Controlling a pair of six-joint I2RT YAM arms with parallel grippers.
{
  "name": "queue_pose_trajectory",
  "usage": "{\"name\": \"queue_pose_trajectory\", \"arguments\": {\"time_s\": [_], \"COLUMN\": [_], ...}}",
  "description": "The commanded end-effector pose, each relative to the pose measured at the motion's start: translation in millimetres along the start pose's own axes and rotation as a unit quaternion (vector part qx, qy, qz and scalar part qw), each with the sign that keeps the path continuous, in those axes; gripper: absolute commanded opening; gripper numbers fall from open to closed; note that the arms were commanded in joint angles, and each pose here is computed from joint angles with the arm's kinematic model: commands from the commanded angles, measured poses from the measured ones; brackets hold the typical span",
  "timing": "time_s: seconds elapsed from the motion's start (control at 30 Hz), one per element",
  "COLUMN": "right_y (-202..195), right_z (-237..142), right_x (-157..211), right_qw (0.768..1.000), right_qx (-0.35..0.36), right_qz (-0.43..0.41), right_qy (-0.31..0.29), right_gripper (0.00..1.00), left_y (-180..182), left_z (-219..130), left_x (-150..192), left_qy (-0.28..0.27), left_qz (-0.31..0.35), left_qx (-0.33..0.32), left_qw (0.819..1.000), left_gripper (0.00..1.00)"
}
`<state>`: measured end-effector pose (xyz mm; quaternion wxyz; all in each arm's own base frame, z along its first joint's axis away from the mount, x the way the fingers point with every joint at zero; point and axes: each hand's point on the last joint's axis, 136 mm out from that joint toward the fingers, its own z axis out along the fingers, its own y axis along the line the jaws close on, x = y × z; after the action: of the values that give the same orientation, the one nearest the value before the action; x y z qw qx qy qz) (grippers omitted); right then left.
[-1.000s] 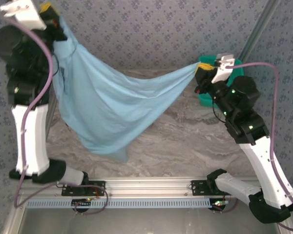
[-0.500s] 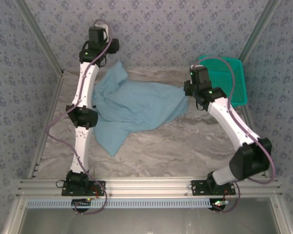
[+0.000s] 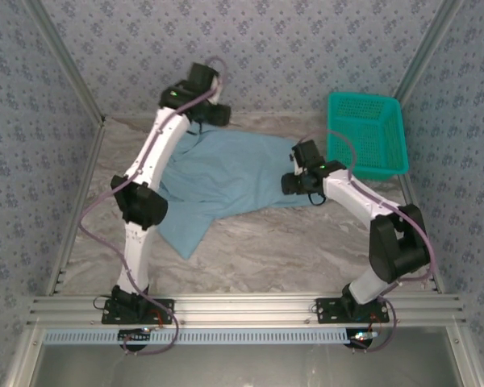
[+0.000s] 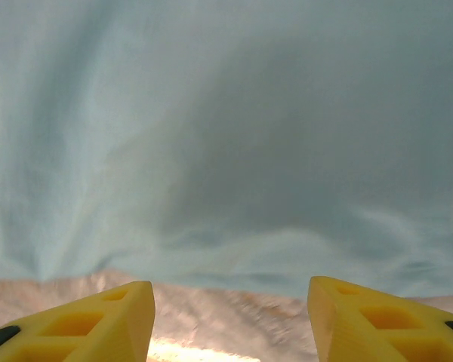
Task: Fold the inside-out t-shirt
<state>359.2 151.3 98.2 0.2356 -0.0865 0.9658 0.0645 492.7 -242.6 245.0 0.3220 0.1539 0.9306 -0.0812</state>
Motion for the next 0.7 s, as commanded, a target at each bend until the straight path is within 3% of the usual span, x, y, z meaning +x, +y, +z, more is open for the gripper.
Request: {"name": "queue_pose_trajectory", "arguments": {"time_s": [0.0, 0.1, 0.23, 0.4, 0.53, 0.67], "right_y": [16, 24, 46, -2, 7, 15], "right_z": [4, -3, -15, -2, 5, 15], "right_x": [-2, -17, -19, -14, -17, -19], "right_qw": [0.999, 0.997, 0.992, 0.998, 0.998, 0.999], "right_qx": [-0.047, -0.06, -0.085, -0.021, -0.034, -0.021], "right_qz": [0.008, -0.028, -0.059, 0.015, 0.007, 0.017], "right_qy": [-0.004, -0.04, -0.078, -0.053, -0.061, -0.04], "right_gripper": [0.59, 0.59, 0.62, 0.7, 0.73, 0.74], "left_y": [23, 48, 74, 88, 120, 129], "left_z": [-13, -21, -26, -14, -13, -10], "left_x": [6, 37, 95, 195, 271, 296], "left_qy": [-0.046, -0.025, -0.039, 0.014, 0.061, 0.072], "left_qz": [-0.021, -0.025, -0.105, -0.178, -0.218, -0.258], "left_qx": [0.006, -0.038, -0.055, -0.07, -0.143, -0.132], "left_qw": [0.999, 0.999, 0.992, 0.981, 0.964, 0.954], "left_gripper": [0.61, 0.61, 0.62, 0.64, 0.66, 0.67]}}
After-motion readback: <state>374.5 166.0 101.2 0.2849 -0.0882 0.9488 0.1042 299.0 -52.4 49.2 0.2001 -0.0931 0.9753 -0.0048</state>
